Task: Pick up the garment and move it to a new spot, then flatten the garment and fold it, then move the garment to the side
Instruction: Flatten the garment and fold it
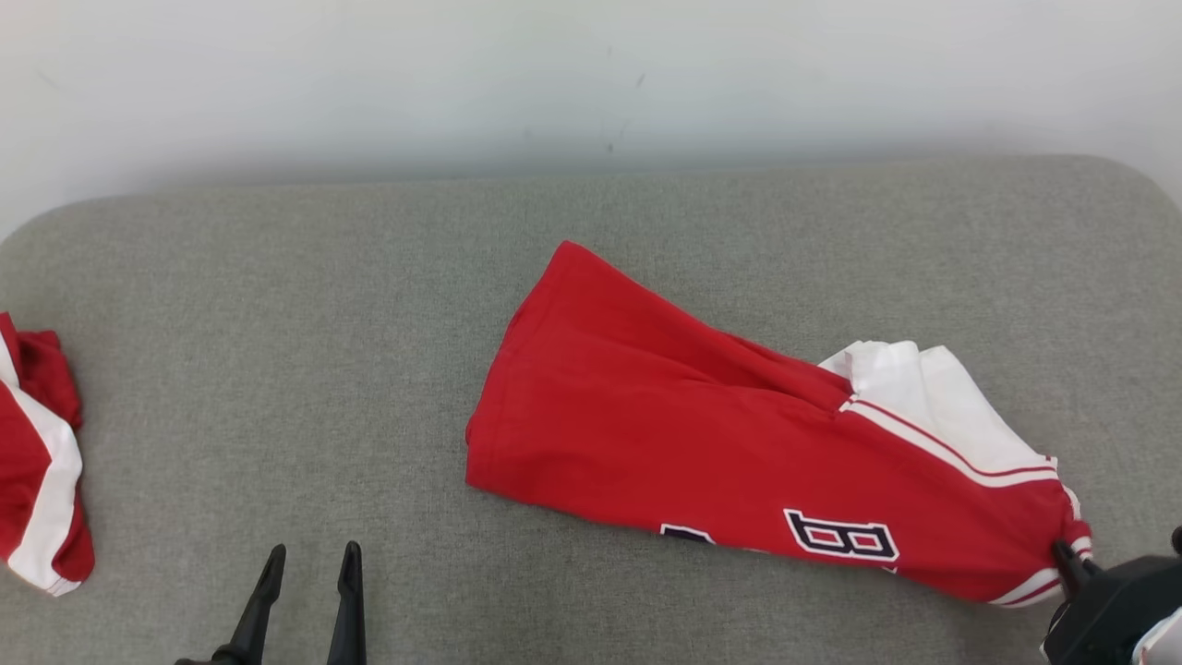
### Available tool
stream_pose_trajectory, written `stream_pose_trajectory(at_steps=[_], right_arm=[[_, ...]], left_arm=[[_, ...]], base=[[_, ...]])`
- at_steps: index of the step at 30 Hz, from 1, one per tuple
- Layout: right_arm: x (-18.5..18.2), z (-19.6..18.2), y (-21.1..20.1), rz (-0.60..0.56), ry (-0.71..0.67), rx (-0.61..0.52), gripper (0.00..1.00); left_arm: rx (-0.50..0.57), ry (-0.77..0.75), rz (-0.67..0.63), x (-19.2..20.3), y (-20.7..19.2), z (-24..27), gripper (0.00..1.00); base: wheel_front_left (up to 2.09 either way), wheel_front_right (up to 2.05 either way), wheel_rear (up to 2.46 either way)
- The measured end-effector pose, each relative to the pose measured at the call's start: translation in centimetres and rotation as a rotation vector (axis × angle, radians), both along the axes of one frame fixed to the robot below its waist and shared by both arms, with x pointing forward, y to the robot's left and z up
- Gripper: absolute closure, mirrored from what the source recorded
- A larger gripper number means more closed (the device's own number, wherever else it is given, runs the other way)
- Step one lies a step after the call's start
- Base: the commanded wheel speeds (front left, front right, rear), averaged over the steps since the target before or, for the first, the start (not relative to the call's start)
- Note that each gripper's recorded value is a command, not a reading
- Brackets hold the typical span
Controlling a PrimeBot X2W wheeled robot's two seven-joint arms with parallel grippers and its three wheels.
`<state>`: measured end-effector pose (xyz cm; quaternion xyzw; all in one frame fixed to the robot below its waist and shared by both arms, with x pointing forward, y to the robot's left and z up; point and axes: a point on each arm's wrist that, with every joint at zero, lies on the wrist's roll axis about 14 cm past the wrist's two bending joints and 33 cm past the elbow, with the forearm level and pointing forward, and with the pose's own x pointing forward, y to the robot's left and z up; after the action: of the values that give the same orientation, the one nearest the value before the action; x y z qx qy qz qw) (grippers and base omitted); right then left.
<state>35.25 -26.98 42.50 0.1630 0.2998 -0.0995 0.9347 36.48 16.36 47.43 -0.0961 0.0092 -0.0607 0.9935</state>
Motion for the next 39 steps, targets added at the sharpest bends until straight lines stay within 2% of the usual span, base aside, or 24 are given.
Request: stream_pose_trajectory(at_steps=[1, 2, 11, 14, 23, 28, 39], right_arm=[[-0.3, -0.2, 0.1, 0.002, 0.006, 0.001, 0.66], [-0.6, -0.4, 0.0, -0.002, 0.011, 0.004, 0.00], [-3.4, -0.4, 0.1, 0.017, 0.018, -0.045, 0.00], [-3.4, 1.5, 0.4, 0.032, -0.065, -0.088, 0.00], [-3.0, 8.0, 1.6, 0.049, -0.430, -0.226, 0.00], [-2.8, 9.0, 4.5, 0.118, -0.557, -0.248, 0.00], [-1.7, 8.4, 7.2, 0.204, -0.626, -0.231, 0.00]], left_arm=[[-0.001, -0.004, -0.002, 0.0, -0.1, 0.1, 0.00], [-0.001, -0.006, -0.003, -0.1, -0.1, 0.2, 0.00], [-0.008, -0.013, 0.005, -1.8, -0.1, 0.5, 0.00], [-0.009, -0.018, 0.016, -2.3, 0.2, 0.7, 0.00], [-0.004, -0.026, 0.013, -2.4, 0.1, 0.9, 0.00], [0.004, -0.049, 0.010, -1.9, 0.0, 1.6, 0.00], [0.012, -0.061, 0.056, -2.2, 1.6, 2.0, 0.00]], base=[[0.00, 0.00, 0.00], [0.00, 0.00, 0.00], [0.00, 0.00, 0.00], [0.00, 0.00, 0.00], [0.00, 0.00, 0.00], [0.00, 0.00, 0.00], [0.00, 0.00, 0.00]])
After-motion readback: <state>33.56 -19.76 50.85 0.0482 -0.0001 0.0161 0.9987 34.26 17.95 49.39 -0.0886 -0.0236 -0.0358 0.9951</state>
